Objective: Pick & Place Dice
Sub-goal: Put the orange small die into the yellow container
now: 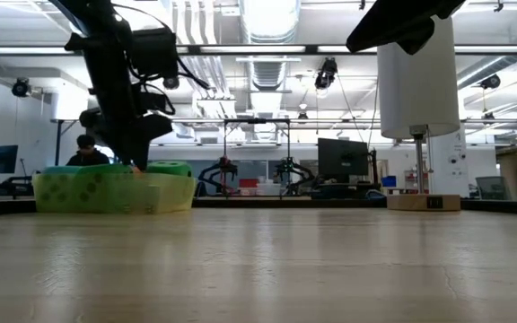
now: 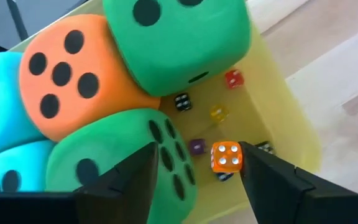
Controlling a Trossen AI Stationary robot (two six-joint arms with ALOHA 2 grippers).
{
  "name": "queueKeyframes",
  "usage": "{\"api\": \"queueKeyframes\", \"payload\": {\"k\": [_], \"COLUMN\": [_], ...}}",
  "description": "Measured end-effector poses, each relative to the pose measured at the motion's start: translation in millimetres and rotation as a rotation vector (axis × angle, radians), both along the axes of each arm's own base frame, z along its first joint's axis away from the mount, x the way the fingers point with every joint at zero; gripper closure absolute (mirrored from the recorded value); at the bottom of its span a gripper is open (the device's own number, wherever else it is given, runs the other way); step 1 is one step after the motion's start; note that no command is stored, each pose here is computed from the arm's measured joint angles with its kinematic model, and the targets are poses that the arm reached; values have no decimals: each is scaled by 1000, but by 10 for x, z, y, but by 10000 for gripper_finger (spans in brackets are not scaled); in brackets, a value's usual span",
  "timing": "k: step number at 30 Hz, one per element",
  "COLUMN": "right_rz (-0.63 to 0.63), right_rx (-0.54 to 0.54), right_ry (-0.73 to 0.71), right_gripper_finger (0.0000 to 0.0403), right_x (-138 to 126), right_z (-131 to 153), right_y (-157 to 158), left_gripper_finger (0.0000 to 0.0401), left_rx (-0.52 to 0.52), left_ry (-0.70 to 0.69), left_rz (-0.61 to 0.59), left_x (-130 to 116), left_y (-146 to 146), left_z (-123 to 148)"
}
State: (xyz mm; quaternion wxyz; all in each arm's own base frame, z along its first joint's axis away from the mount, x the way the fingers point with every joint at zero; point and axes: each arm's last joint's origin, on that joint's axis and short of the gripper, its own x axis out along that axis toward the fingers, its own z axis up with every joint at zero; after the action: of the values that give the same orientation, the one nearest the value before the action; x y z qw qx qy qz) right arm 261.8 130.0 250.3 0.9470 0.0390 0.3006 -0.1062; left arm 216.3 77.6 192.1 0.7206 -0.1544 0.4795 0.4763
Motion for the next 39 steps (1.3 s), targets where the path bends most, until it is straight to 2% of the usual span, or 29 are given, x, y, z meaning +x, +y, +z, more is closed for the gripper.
{"api": "queueKeyframes", "payload": {"k": [13,24,34,39], "right_rz": [0,0,2,4], "right_rx": [1,2,1,0], "right_ry": [-2,-3,-2,-1], "right_gripper_finger": [374,374,374,374], "right_x": [1,2,2,2], "right_z": [2,2,2,2], "right_y": [1,1,1,2], "left_gripper_finger": [203,216,203,195], "left_rx": [11,21,9,15], "left_ry": [60,73,79,77], "left_rz": [-31,-51,-4,-2], "left_x": [-33,-7,-45,-76], "left_y": [27,67,99,92], "left_z": [8,115,105,-8]}}
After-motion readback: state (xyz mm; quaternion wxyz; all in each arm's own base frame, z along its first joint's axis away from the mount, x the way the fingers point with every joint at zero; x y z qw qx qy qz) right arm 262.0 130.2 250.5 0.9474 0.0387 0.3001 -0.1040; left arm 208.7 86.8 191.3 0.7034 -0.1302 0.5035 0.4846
